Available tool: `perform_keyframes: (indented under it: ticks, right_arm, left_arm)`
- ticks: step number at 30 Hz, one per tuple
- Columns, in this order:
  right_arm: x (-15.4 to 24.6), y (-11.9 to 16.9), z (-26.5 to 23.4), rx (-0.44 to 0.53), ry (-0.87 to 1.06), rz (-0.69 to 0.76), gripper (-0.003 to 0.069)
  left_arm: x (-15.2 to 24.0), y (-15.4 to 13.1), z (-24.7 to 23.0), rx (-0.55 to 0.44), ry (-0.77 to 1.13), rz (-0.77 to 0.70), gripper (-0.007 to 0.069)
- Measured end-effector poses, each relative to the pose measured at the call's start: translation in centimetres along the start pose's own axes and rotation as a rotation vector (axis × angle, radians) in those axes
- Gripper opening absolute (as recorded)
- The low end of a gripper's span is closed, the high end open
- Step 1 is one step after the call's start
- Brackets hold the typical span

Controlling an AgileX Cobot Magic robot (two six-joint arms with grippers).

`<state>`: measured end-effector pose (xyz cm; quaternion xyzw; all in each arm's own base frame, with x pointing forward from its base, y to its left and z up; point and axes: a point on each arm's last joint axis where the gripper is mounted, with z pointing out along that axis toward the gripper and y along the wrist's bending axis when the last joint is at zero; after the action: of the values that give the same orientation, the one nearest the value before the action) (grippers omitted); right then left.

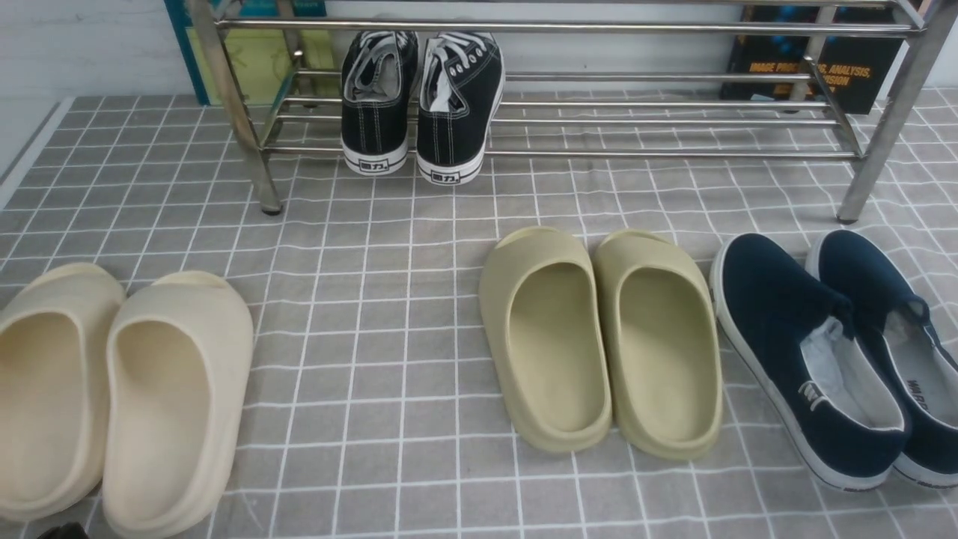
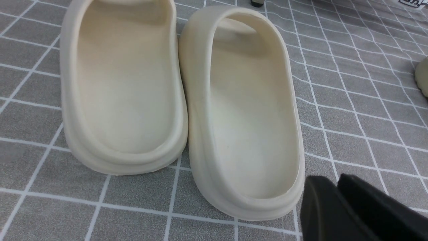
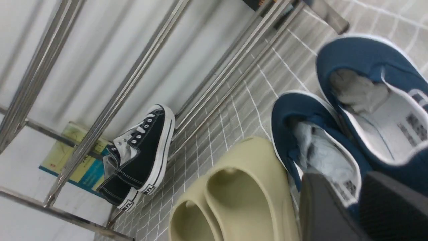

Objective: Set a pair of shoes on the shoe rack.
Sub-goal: Use the right arm to grab the shoe closest to it

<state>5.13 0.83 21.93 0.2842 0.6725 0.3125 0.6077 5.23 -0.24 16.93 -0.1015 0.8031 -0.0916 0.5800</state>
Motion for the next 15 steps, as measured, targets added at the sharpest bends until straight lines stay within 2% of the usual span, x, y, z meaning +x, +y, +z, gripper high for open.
perform_keyframes:
  ticks: [1, 2, 4, 5, 6, 8, 9, 12, 15]
  right_arm:
    - [0.0, 0.0, 0.0, 0.002, 0.003, -0.004, 0.0186]
    - [-1.1, 1.4, -0.2, -0.001, 0.008, -0.097, 0.0123]
    - [-2.3, 3.0, -0.2, 0.037, 0.065, -0.226, 0.0047]
    - [-2.6, 3.4, -0.1, 0.049, 0.082, -0.256, 0.0031]
    - [-4.0, 4.9, 0.4, 0.127, 0.2, -0.399, -0.0001]
    - [-4.7, 5.6, 0.8, 0.171, 0.275, -0.462, -0.0003]
    - [-5.9, 6.8, 1.7, 0.243, 0.415, -0.554, -0.0003]
    - [-7.0, 7.8, 3.4, 0.337, 0.679, -0.645, -0.0003]
    - [-7.5, 8.5, 6.0, 0.37, 0.906, -0.696, -0.0003]
  left_arm:
    - [0.0, 0.0, 0.0, 0.0, 0.0, 0.0, 0.0076]
    - [0.0, 0.0, 0.0, 0.0, 0.0, 0.0, 0.0079]
    - [0.0, 0.0, 0.0, 0.0, 0.0, 0.0, 0.0082]
    - [0.0, 0.0, 0.0, 0.0, 0.0, 0.0, 0.0082]
    - [0.0, 0.0, 0.0, 0.0, 0.0, 0.0, 0.0082]
    - [0.0, 0.0, 0.0, 0.0, 0.0, 0.0, 0.0083]
    - [0.0, 0.0, 0.0, 0.0, 0.0, 0.0, 0.0084]
    - [0.0, 0.0, 0.0, 0.0, 0.0, 0.0, 0.0089]
    - [0.0, 0.0, 0.0, 0.0, 0.0, 0.0, 0.0091]
